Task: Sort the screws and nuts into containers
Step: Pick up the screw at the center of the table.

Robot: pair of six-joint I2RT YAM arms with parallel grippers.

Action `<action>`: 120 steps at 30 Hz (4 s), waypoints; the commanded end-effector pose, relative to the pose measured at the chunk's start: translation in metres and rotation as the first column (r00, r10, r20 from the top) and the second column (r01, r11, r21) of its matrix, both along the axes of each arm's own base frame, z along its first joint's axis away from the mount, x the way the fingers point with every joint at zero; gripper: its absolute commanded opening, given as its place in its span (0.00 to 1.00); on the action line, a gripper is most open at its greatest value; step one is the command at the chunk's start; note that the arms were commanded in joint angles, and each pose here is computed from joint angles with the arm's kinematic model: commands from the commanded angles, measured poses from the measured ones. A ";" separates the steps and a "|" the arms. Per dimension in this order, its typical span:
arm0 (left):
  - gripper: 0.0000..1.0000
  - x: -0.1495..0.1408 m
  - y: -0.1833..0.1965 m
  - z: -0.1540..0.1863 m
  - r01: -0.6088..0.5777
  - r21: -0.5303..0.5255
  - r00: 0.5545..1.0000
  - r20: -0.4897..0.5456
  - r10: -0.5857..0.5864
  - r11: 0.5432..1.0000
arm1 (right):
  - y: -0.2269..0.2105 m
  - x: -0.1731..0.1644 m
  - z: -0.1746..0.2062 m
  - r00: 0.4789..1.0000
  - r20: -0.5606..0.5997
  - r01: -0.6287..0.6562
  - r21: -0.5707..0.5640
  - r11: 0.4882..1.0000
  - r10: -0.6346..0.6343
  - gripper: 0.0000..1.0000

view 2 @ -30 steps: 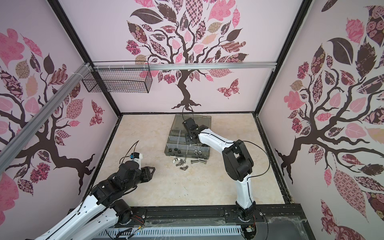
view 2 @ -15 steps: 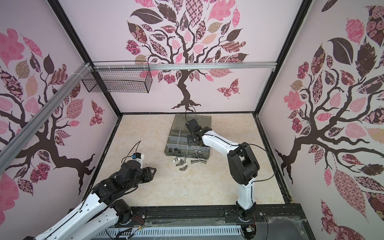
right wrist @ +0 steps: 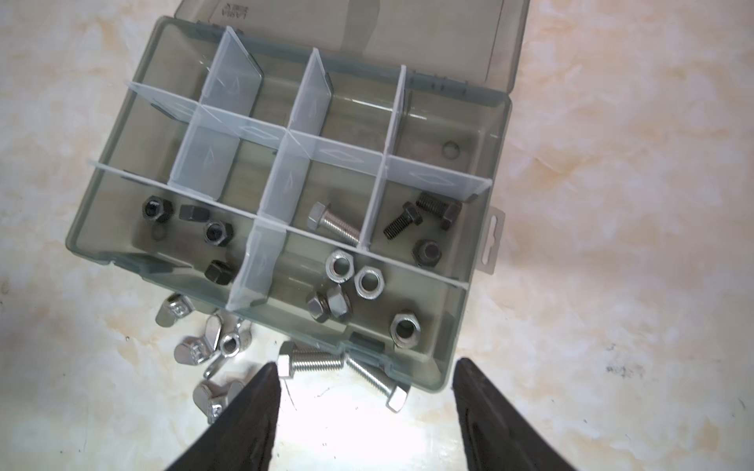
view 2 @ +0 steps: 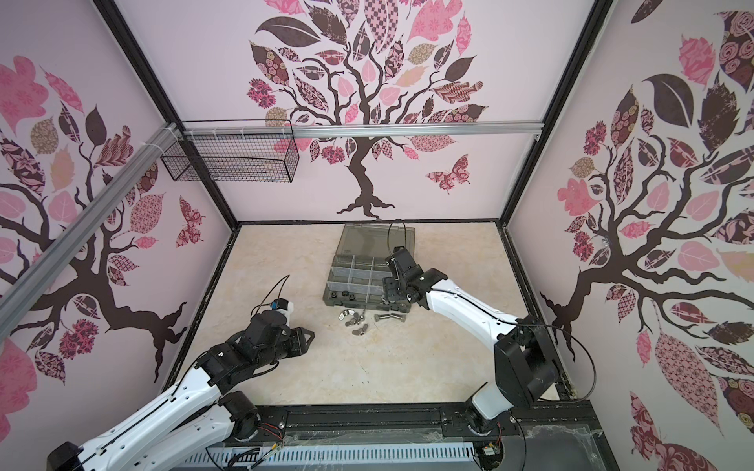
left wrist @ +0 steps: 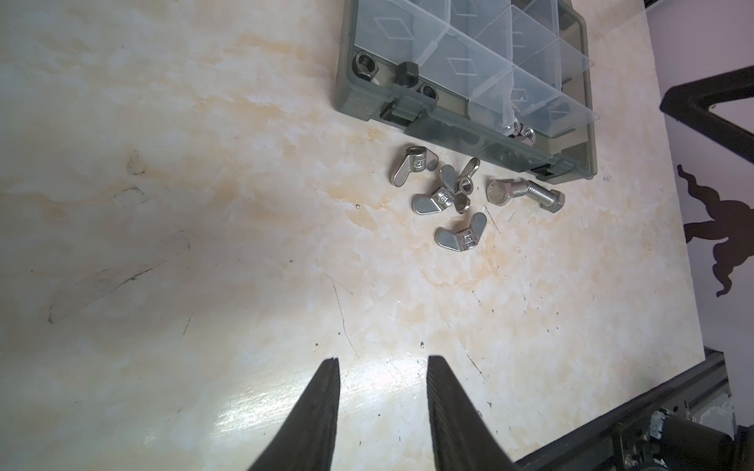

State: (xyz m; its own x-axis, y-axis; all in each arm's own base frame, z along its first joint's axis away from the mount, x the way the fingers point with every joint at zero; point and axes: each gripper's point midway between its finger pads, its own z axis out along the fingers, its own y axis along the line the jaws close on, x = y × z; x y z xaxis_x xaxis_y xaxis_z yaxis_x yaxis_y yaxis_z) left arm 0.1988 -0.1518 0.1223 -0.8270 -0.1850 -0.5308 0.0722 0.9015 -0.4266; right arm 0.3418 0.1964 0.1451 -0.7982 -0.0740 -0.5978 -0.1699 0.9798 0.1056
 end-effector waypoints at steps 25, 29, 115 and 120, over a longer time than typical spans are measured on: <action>0.39 0.041 -0.100 0.004 0.204 0.006 0.979 0.010 -0.204 0.979 | -0.068 -0.084 -0.035 0.983 -0.078 0.171 0.056 0.984 -0.167 0.71; 0.39 0.051 -0.113 -0.003 0.227 0.015 0.974 0.003 -0.227 0.974 | -0.072 -0.094 -0.047 0.976 -0.126 0.182 0.048 0.982 -0.175 0.71; 0.00 0.093 -0.179 -0.089 0.411 0.164 0.906 -0.186 -0.381 0.897 | -0.077 -0.108 -0.044 0.979 -0.118 0.176 0.073 0.982 -0.167 0.71; 0.00 0.085 -0.177 -0.072 0.415 0.133 0.905 -0.166 -0.392 0.900 | -0.078 -0.108 -0.040 0.980 -0.108 0.176 0.073 0.982 -0.167 0.71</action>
State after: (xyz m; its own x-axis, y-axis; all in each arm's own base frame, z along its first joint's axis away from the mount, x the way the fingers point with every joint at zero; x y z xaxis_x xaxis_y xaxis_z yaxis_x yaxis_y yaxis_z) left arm 0.2908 -0.3322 0.0344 -0.8873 0.2544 -0.3846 0.3798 0.8763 -0.2965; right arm 0.2356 0.1214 0.0987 -0.8571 0.1146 -0.5022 0.0155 0.9802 0.1973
